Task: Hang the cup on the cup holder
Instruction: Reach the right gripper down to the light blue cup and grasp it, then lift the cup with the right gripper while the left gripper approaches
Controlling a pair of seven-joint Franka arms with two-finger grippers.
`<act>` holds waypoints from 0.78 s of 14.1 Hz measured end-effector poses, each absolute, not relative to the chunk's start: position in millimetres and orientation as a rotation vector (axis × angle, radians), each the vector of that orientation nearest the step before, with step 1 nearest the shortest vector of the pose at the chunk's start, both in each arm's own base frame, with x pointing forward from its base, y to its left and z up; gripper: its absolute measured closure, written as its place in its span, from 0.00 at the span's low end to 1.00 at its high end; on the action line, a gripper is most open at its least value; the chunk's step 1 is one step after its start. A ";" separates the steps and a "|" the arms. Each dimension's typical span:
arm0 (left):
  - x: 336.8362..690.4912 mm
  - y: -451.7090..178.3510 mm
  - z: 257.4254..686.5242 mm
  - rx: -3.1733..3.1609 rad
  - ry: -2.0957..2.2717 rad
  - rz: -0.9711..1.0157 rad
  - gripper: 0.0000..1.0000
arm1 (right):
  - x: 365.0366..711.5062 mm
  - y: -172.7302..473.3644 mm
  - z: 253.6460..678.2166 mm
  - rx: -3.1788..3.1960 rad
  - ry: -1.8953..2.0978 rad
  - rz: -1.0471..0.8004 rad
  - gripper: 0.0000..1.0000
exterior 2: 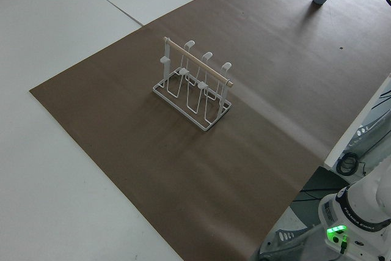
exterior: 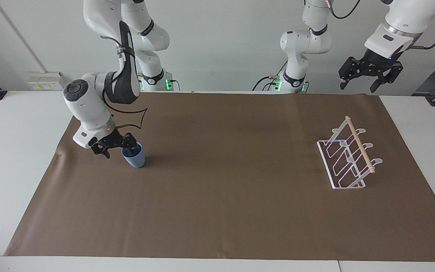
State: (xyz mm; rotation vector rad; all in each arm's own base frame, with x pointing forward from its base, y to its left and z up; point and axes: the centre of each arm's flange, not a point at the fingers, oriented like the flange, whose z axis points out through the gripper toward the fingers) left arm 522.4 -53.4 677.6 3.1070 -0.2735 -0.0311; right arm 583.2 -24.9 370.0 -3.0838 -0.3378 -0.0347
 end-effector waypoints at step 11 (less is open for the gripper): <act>521.9 -58.2 677.6 3.083 -0.282 -0.031 0.00 | 583.4 -25.5 373.9 -3.078 -0.354 -0.026 0.96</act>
